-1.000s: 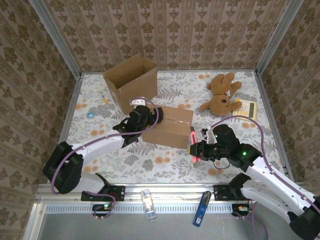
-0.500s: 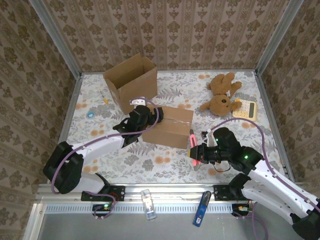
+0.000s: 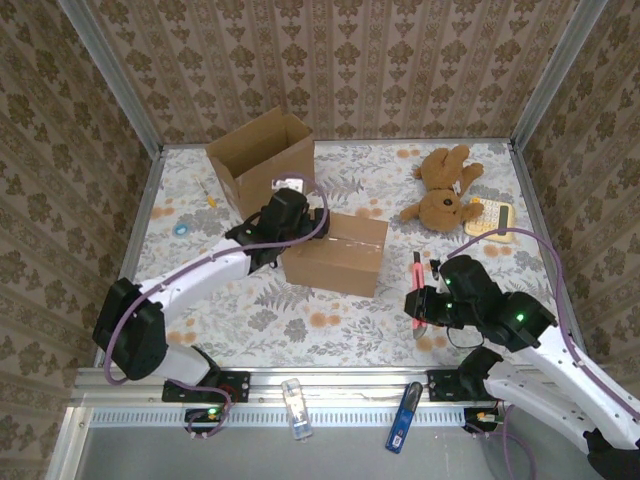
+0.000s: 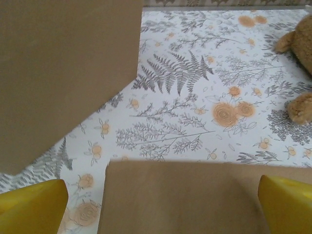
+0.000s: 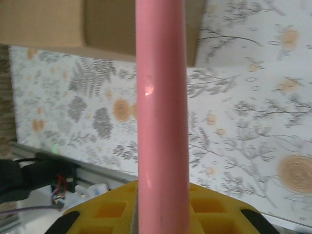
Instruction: Unpack the express box
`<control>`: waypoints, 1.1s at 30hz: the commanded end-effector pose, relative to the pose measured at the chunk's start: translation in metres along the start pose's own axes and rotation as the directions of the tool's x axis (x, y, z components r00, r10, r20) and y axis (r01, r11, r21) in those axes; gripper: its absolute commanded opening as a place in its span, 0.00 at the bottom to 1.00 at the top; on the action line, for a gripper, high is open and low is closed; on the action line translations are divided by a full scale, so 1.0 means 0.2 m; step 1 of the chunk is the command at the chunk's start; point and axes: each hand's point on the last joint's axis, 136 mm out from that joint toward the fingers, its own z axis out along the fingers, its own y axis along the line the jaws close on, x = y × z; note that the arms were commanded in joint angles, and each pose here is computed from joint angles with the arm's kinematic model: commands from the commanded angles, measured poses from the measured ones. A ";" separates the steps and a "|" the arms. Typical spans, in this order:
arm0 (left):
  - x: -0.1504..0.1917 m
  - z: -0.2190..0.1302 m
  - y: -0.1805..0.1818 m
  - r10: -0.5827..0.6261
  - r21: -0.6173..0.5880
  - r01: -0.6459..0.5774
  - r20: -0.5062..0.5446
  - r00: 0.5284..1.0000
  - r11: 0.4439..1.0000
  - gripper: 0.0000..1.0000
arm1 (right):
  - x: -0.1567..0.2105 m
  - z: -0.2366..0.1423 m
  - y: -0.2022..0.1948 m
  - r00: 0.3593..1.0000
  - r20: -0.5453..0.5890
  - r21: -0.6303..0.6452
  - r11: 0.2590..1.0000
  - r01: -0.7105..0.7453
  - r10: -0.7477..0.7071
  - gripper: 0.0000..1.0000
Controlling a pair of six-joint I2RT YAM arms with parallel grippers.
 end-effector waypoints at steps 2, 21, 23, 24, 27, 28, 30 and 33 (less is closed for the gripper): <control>-0.16 -0.10 -0.02 0.154 0.016 -0.154 -0.012 0.988 0.988 1.00 | -0.03 0.05 -0.11 0.999 0.044 0.143 0.990 0.004 -0.010 0.00; -0.20 0.36 -0.04 0.308 0.233 -0.264 -0.180 0.934 0.936 0.88 | -0.14 0.35 0.11 0.977 0.209 0.302 0.953 -0.024 -0.041 0.00; -0.17 0.37 -0.03 0.321 0.227 -0.275 -0.205 0.924 0.934 0.88 | -0.17 0.36 0.12 0.970 0.240 0.305 0.951 -0.044 -0.033 0.00; -0.15 0.37 -0.02 0.328 0.225 -0.280 -0.219 0.919 0.933 0.88 | -0.18 0.36 0.12 0.968 0.250 0.306 0.951 -0.047 -0.032 0.00; -0.08 0.37 0.02 0.349 0.205 -0.301 -0.270 0.897 0.931 0.88 | -0.22 0.39 0.14 0.964 0.266 0.304 0.951 -0.059 -0.025 0.00; -0.06 0.36 0.04 0.355 0.198 -0.308 -0.287 0.890 0.931 0.88 | -0.24 0.39 0.14 0.962 0.274 0.305 0.950 -0.065 -0.022 0.00; -0.02 0.34 0.06 0.363 0.182 -0.320 -0.313 0.877 0.930 0.88 | -0.28 0.40 0.14 0.957 0.290 0.308 0.948 -0.077 -0.017 0.00; 0.03 0.30 0.11 0.370 0.156 -0.336 -0.349 0.861 0.929 0.88 | -0.34 0.40 0.13 0.949 0.314 0.306 0.948 -0.091 -0.010 0.00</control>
